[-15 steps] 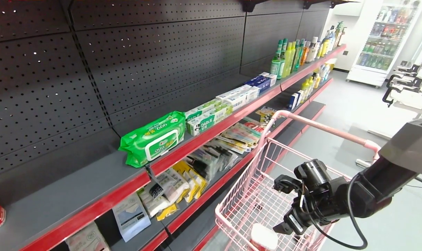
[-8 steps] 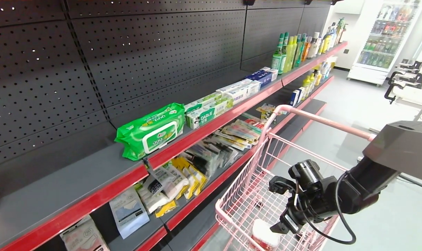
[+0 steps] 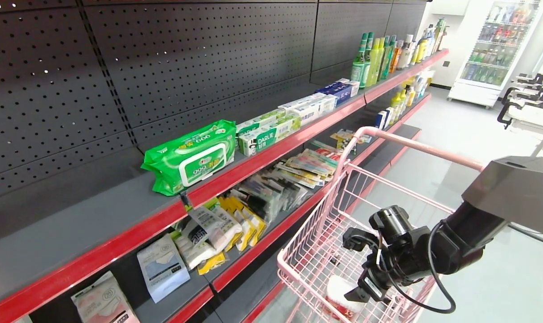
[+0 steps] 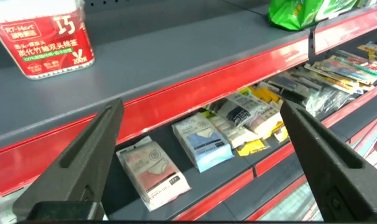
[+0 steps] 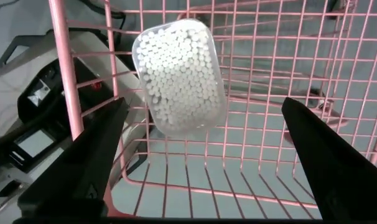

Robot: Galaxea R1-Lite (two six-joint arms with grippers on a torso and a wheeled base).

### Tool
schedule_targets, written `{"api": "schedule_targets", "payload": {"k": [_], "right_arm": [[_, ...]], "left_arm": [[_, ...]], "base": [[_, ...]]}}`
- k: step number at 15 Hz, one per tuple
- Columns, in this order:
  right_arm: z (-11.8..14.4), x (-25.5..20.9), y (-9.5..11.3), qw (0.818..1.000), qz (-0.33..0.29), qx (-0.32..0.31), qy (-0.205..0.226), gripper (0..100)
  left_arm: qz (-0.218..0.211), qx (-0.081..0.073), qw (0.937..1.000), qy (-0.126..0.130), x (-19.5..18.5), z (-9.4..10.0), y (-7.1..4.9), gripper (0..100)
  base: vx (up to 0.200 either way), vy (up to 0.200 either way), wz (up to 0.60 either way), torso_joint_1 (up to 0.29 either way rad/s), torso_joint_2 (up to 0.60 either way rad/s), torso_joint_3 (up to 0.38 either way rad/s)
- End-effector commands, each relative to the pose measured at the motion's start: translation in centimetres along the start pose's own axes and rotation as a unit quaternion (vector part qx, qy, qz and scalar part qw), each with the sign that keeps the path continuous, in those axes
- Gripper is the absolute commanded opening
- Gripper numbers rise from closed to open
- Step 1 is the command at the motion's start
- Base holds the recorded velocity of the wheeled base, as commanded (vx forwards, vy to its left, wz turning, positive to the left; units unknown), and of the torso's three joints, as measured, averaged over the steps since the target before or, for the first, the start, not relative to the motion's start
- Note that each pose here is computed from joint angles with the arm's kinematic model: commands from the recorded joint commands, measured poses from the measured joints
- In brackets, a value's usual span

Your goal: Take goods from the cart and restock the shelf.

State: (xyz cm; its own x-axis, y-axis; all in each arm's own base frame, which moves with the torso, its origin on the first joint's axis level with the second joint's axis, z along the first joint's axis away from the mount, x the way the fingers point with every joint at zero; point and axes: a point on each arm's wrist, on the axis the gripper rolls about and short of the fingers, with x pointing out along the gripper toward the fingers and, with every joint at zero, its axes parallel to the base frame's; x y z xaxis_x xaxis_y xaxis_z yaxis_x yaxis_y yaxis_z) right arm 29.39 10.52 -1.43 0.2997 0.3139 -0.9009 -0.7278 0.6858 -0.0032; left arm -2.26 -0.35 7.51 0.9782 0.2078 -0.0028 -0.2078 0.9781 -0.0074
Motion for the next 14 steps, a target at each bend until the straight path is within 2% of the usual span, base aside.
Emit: {"api": "schedule_targets", "payload": {"k": [1, 4, 10, 14], "right_arm": [[0.0, -0.2, 0.1, 1.000, 0.004, -0.001, -0.003, 100], [0.1, 0.0, 0.2, 1.000, 0.016, -0.005, -0.008, 100], [0.5, 0.4, -0.1, 1.000, 0.016, -0.021, -0.012, 100], [0.7, 1.3, 0.2, 0.999, 0.024, -0.027, -0.006, 100]], "left_arm": [[0.000, 0.000, 1.0000, 0.000, 0.0, 0.0, 0.0, 100], [0.000, 0.001, 1.0000, 0.000, 0.0, 0.0, 0.0, 100], [0.000, 0.000, 1.0000, 0.000, 0.0, 0.0, 0.0, 100], [0.000, 0.001, 1.0000, 0.000, 0.0, 0.0, 0.0, 100]], "base": [[0.000, 0.000, 0.00, 0.000, 0.00, 0.000], [0.000, 0.000, 0.00, -0.038, 0.08, 0.051], [0.000, 0.000, 0.00, -0.155, 0.38, 0.234], [0.000, 0.000, 0.00, -0.021, 0.07, 0.037]]}}
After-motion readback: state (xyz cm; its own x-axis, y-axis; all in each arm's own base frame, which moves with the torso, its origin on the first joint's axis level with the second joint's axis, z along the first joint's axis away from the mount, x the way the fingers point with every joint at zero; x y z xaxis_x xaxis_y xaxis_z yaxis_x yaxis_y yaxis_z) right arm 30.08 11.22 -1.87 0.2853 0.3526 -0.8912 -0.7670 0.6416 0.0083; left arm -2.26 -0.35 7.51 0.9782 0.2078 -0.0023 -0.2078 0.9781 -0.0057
